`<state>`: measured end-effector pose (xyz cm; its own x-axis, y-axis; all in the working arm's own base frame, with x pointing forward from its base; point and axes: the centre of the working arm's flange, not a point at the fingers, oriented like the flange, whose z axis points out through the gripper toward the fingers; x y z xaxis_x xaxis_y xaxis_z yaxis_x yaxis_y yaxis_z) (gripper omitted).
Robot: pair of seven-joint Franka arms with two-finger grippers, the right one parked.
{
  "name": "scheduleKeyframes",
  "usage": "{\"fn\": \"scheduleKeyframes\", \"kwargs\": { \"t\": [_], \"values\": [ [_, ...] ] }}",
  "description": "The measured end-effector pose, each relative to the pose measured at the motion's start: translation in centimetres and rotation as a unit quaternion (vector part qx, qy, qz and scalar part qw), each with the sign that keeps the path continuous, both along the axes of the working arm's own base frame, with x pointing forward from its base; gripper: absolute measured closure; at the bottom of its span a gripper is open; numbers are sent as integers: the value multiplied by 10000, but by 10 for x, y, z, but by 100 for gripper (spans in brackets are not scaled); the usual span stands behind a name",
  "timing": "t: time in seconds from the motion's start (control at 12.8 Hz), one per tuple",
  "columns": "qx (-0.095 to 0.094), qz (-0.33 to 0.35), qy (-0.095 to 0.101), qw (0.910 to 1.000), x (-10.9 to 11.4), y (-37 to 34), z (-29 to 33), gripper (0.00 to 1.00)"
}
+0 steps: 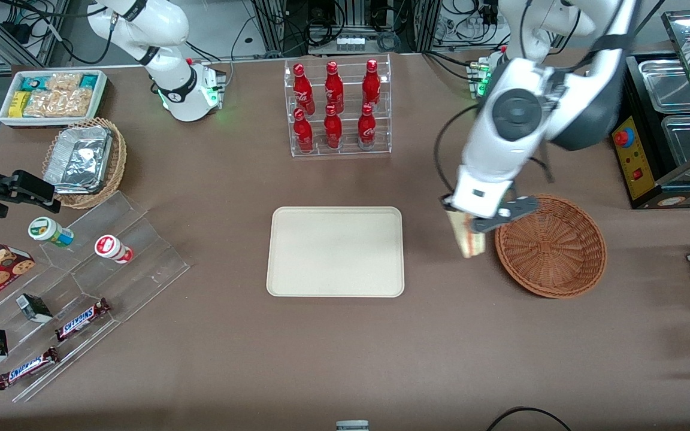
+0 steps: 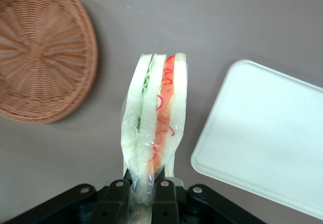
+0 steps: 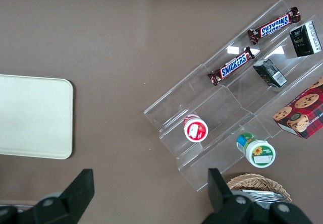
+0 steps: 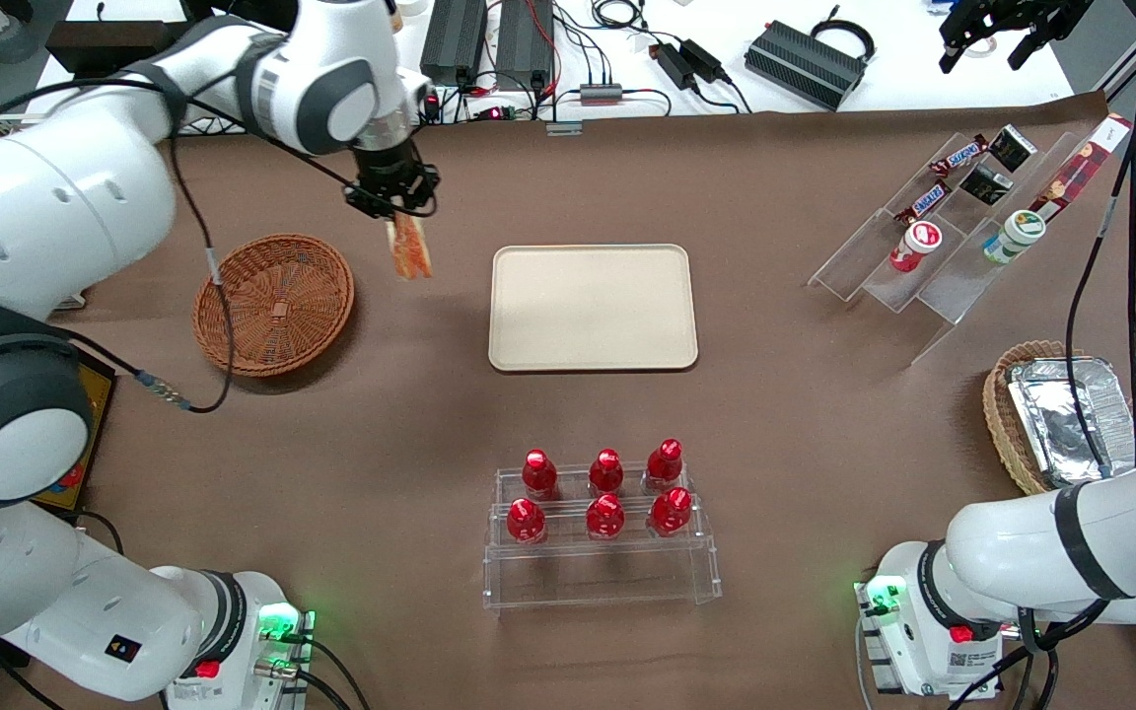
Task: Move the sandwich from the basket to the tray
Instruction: 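Carry the held sandwich with the left gripper over the cream tray, then lower the sandwich onto the tray and open the left gripper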
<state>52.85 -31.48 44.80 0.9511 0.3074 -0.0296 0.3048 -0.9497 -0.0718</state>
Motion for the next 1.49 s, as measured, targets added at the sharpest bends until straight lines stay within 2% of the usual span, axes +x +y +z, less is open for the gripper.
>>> {"fn": "scheduleKeyframes", "kwargs": {
  "t": [0.31,0.55,0.78,1.1,1.49],
  "values": [
    [7,-589,52,9983,-4,-89,-43,85],
    [-98,-787,-70,9968,-4,-139,-89,85],
    [-242,-874,-235,9956,-1,-158,-124,85],
    [-288,-1018,-273,9940,-10,-177,-160,85],
    [-136,-1173,-177,9929,-20,-187,-203,85]
  ]
}}
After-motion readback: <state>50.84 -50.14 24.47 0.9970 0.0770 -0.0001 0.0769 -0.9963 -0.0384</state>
